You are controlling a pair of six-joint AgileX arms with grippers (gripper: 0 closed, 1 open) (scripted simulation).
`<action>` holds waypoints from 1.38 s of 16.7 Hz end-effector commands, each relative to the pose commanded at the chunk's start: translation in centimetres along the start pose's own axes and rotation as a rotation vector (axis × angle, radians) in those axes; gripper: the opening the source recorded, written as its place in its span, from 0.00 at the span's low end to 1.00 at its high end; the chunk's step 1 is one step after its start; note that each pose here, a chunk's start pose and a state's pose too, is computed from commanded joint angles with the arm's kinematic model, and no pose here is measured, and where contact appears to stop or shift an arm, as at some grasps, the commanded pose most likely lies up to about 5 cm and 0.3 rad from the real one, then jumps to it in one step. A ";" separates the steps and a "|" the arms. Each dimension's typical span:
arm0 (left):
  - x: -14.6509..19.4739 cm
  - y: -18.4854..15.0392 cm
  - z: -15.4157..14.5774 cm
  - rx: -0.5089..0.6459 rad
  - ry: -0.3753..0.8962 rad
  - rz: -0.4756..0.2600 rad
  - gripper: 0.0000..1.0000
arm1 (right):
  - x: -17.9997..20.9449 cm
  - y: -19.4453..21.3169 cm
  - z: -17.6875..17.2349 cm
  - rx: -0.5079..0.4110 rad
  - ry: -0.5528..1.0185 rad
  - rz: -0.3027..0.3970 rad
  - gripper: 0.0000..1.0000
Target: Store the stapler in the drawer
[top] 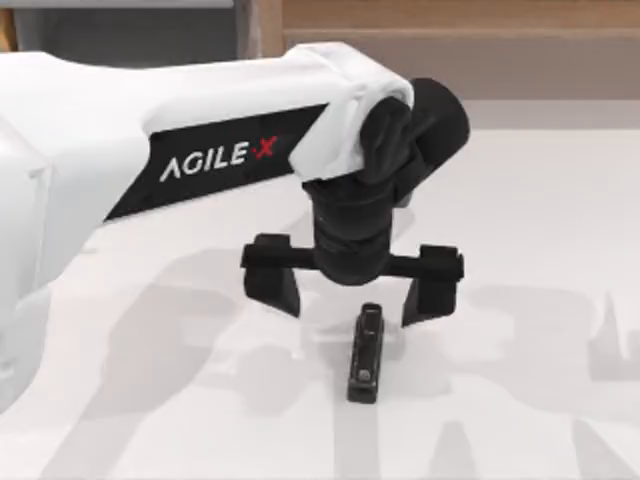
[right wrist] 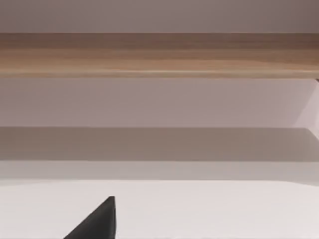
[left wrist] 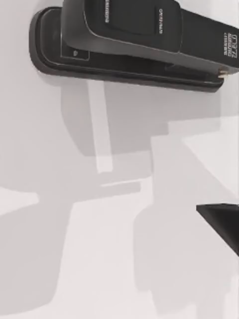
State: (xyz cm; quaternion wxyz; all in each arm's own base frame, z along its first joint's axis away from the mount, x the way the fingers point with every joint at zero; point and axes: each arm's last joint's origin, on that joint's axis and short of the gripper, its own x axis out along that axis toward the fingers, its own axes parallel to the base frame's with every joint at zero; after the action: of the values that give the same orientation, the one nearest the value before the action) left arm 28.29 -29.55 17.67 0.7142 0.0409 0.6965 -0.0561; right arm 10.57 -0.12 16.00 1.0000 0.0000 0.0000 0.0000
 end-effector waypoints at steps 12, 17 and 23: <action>3.0 -1.8 0.2 0.005 0.026 0.022 1.00 | 0.0 0.0 0.0 0.000 0.000 0.000 1.00; 6.1 -1.8 0.0 0.005 0.027 0.022 1.00 | 0.0 0.0 0.0 0.000 0.000 0.000 1.00; 6.1 -1.8 0.0 0.005 0.027 0.022 0.77 | 0.0 0.0 0.0 0.000 0.000 0.000 1.00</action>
State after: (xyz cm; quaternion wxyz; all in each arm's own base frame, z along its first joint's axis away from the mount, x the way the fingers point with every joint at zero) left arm 28.21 -31.50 11.64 0.7053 0.0510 0.7053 -0.0493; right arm 10.57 -0.12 16.00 1.0000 0.0000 0.0000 0.0000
